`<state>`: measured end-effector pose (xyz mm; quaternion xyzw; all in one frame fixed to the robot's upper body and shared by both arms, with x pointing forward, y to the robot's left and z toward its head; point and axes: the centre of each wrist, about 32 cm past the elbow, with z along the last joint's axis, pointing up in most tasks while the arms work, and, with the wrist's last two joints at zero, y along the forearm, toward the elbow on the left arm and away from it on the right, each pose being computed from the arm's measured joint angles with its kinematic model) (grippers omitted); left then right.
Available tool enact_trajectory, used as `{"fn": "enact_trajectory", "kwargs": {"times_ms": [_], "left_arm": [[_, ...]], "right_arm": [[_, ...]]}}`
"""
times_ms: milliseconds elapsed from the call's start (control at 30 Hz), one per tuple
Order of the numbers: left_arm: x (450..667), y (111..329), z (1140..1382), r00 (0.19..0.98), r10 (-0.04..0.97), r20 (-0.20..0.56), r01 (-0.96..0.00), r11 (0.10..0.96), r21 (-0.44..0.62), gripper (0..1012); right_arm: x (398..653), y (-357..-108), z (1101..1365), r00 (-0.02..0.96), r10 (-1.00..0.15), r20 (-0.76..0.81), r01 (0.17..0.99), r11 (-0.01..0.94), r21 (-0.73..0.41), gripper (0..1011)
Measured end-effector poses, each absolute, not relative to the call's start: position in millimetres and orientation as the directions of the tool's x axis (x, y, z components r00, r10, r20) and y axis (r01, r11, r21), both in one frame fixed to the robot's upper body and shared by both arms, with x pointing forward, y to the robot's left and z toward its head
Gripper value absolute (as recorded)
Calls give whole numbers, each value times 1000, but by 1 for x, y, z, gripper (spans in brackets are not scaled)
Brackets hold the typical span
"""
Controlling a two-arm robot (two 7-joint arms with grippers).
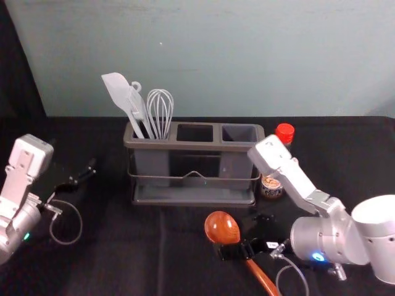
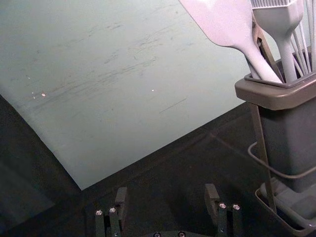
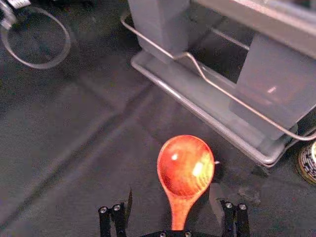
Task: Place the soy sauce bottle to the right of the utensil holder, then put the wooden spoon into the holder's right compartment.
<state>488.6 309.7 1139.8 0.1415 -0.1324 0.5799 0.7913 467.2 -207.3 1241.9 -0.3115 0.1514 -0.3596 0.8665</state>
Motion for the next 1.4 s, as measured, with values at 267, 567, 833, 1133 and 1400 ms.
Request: {"fn": "enact_trajectory", "kwargs": {"times_ms": [267, 567, 833, 1133, 1400], "left_arm": [[489, 310, 1140, 292, 880, 374, -955, 287, 70, 1011], [489, 310, 1140, 292, 880, 374, -955, 287, 70, 1011], [489, 310, 1140, 292, 880, 374, -955, 287, 70, 1011], [489, 310, 1140, 292, 880, 374, -955, 287, 70, 1011], [489, 310, 1140, 292, 880, 374, -955, 287, 70, 1011]], "right_arm": [[485, -196, 1237, 687, -726, 24, 535, 484, -692, 1002], [501, -185, 1232, 703, -711, 24, 521, 492, -697, 1002], [507, -177, 1231, 712, -701, 34, 517, 491, -702, 1002], [514, -170, 1225, 713, -701, 39, 512, 480, -712, 1000], [516, -168, 1222, 711, -702, 41, 513, 479, -712, 1000]]}}
